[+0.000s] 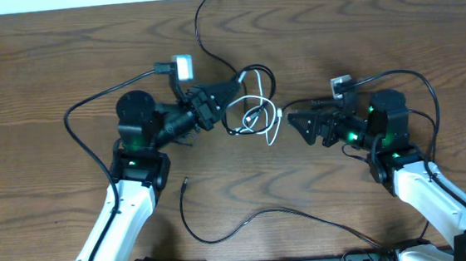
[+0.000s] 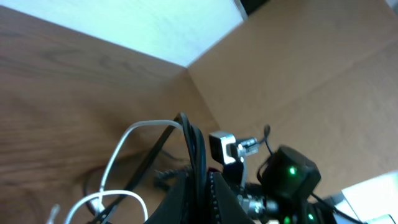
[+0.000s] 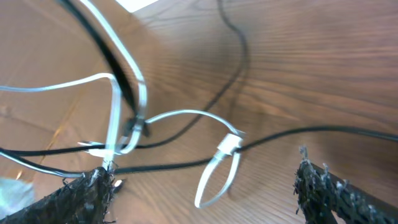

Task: Untangle cables

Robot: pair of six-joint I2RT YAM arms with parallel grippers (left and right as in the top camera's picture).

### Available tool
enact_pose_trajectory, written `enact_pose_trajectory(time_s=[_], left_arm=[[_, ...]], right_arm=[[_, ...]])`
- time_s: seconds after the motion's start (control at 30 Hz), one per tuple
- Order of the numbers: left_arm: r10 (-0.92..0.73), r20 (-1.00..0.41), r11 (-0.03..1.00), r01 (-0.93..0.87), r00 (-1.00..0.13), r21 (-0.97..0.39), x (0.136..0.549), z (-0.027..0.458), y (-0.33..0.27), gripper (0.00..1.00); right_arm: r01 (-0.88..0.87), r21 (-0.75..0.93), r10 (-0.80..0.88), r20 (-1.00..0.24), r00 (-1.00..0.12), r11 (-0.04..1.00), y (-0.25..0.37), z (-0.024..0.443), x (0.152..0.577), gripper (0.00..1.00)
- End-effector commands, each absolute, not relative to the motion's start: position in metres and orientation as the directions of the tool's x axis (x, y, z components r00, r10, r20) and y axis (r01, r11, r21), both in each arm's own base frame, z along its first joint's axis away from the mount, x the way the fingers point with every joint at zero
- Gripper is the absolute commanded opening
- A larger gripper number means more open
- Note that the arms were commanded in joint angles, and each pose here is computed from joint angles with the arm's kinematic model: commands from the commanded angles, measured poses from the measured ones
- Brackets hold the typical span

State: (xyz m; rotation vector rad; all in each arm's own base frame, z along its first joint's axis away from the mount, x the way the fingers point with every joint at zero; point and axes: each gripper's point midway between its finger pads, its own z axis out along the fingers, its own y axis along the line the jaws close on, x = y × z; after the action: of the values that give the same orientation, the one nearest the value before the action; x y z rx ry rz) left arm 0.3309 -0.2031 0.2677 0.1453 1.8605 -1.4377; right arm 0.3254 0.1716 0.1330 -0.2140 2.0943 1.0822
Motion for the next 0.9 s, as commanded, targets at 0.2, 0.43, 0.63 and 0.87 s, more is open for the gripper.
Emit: enact_pose_trajectory(time_s=[0.2,0.43,0.63,0.87], left_arm=[[-0.237,-0.675,0.275,0.618,-0.699,-0.736,0.298,0.28,-0.243,0.08],[-0.171,-0.707,0.174,0.685,-0.686,-0.707,0.27,0.292,-0.27,0.07],[-0.17,-0.739,0.141,0.726,-0.651,-0.673,0.267,0.302,-0.268,0.07],[-0.231,-0.739,0.21,0.709,-0.633,-0.673,0.291,0.302,-0.242,0.07]], right_arm=[[-0.536,0.598,0.146,-0.737,-0.66,0.596,0.193,0.146,0.32,0.94],[-0.311,0.504,0.196,-0.722,-0.663,0.806,0.152,0.11,0.343,0.91],[0.255,0.336,0.414,-0.588,-0.695,0.907,0.055,0.048,0.331,0.95],[0.471,0.289,0.551,-0.498,-0.67,0.834,0.001,0.028,0.31,0.99]])
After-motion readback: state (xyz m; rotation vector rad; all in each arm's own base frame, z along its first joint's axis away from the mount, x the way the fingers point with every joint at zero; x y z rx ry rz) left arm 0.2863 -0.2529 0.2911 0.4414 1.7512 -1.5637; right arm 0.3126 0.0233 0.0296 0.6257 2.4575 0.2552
